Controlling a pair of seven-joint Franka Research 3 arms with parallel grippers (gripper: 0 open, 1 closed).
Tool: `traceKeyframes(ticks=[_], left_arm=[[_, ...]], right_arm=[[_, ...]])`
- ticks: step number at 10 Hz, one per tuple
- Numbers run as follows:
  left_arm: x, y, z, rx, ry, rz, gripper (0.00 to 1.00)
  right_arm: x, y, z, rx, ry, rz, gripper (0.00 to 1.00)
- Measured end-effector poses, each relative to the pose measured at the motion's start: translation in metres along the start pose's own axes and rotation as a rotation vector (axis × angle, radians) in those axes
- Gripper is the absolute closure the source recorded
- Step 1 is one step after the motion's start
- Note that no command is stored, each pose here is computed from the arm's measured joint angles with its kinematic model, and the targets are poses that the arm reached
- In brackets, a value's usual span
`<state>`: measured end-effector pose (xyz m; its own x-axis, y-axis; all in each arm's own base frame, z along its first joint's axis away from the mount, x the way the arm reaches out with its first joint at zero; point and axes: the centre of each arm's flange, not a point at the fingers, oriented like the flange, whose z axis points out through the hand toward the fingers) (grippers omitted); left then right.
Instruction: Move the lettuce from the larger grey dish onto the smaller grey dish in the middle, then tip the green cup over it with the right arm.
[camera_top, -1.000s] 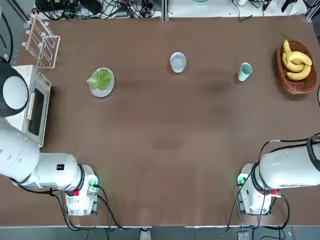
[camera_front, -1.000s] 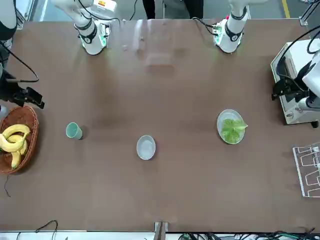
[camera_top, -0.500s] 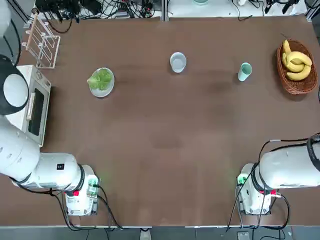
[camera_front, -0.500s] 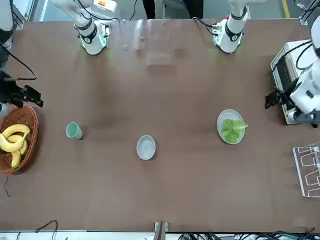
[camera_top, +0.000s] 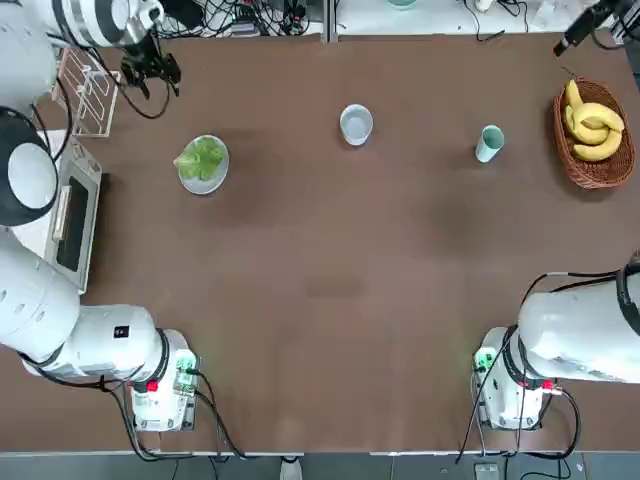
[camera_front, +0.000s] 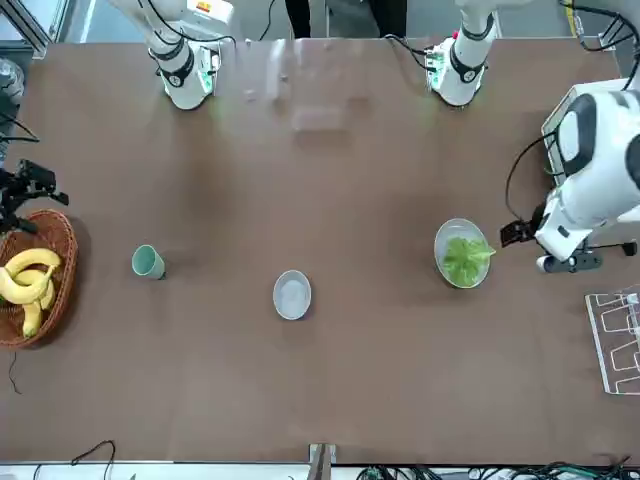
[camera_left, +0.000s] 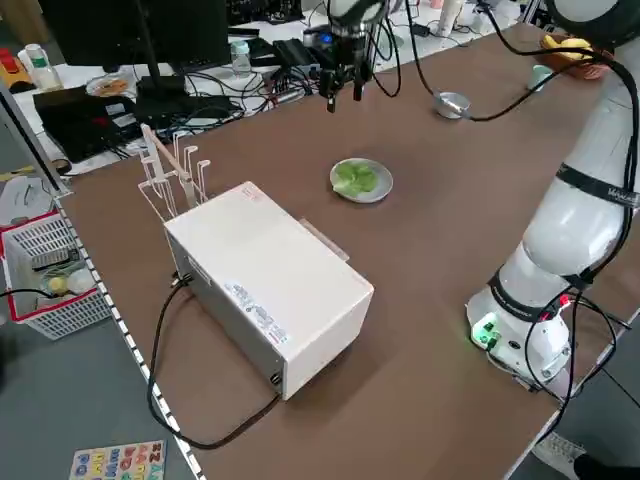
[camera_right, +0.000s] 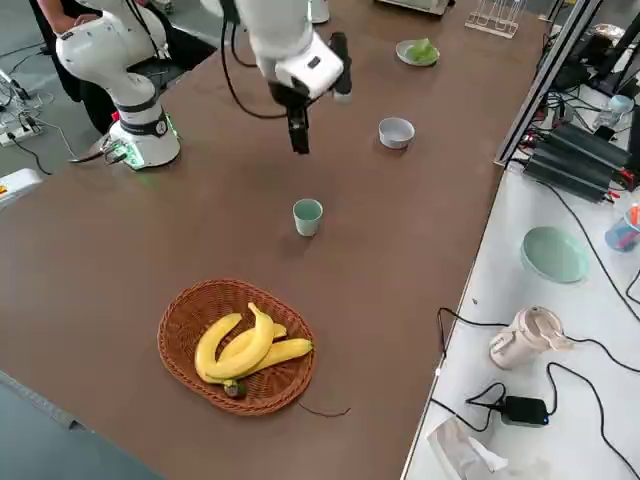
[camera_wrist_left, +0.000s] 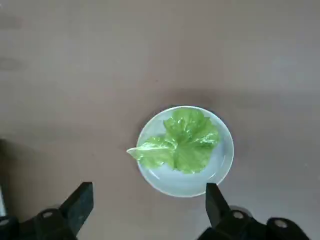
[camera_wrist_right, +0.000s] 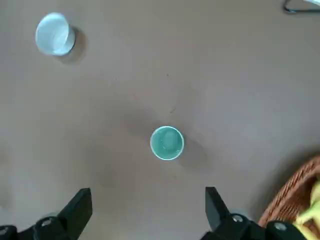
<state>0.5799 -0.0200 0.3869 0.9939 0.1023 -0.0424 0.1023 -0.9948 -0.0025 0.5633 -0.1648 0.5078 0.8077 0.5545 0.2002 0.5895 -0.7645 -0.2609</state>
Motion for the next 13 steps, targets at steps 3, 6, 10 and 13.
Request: traceKeyframes(ticks=[3,6,10,13], left_arm=[[-0.009,0.004,0.076,-0.006,-0.009,-0.102,0.02],[-0.005,0.004,0.153,-0.003,-0.064,-0.243,0.05],[-0.007,0.005,0.184,0.003,-0.097,-0.302,0.27],[-0.005,0.005,0.185,0.001,-0.094,-0.302,0.44]], right_arm=[[-0.032,0.054,0.047,0.113,0.139,-0.261,0.00],[-0.078,0.110,0.120,0.197,0.308,-0.444,0.00],[-0.121,0.144,0.217,0.266,0.498,-0.562,0.00],[-0.132,0.154,0.272,0.271,0.566,-0.632,0.00]])
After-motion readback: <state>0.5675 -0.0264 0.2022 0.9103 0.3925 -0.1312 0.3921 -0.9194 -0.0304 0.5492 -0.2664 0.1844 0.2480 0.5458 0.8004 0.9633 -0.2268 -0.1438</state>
